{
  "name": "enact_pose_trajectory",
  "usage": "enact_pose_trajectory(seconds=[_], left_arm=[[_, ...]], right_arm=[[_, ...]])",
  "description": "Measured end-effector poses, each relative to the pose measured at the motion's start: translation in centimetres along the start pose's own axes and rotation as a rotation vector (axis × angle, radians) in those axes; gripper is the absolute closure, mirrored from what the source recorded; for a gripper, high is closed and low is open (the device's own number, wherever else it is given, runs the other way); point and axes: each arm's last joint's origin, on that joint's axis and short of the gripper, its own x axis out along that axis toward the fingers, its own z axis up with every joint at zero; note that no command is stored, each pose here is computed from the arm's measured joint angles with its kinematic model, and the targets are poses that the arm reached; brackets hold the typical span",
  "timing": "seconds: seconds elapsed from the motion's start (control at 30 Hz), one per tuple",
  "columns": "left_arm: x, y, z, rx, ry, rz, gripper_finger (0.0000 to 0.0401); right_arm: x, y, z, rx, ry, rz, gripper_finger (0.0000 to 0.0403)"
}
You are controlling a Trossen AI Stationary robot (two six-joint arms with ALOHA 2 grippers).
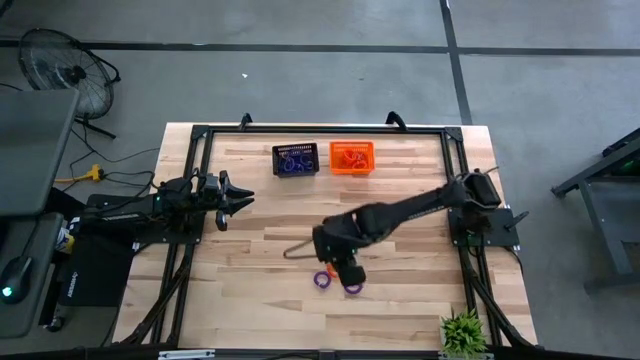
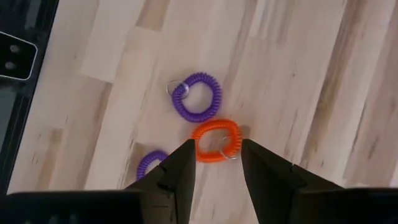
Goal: Sort spring keychains
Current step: Put the orange spring keychain into the orange bin
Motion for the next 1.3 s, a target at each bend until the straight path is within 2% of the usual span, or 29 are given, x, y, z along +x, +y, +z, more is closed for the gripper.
enact_pose_trajectory(seconds=[0.2,0.37,0.57,0.87,1.3], left_arm=[[0.0,0.0,0.0,0.0,0.0,0.0,0.0302],[0.0,0.0,0.0,0.0,0.0,0.0,0.0302],[0.0,0.0,0.0,0.0,0.0,0.0,0.0302],[0.0,0.0,0.0,0.0,0.0,0.0,0.0302],[0.0,0.0,0.0,0.0,0.0,0.0,0.0302]], right_arm=[[0.5,3.8,-0.1,0.011,-0.015,-0.109,0.0279],[2.3,5.2,-1.3,0.041,-0.026,-0.146,0.0279],[5.0,4.6,-3.6,0.112,0.003,-0.138,0.0279],[7.6,4.1,-5.9,0.114,-0.021,-0.078,0.0279],[7.6,3.6,-5.0,0.083,-0.137,-0.121,0.0279]])
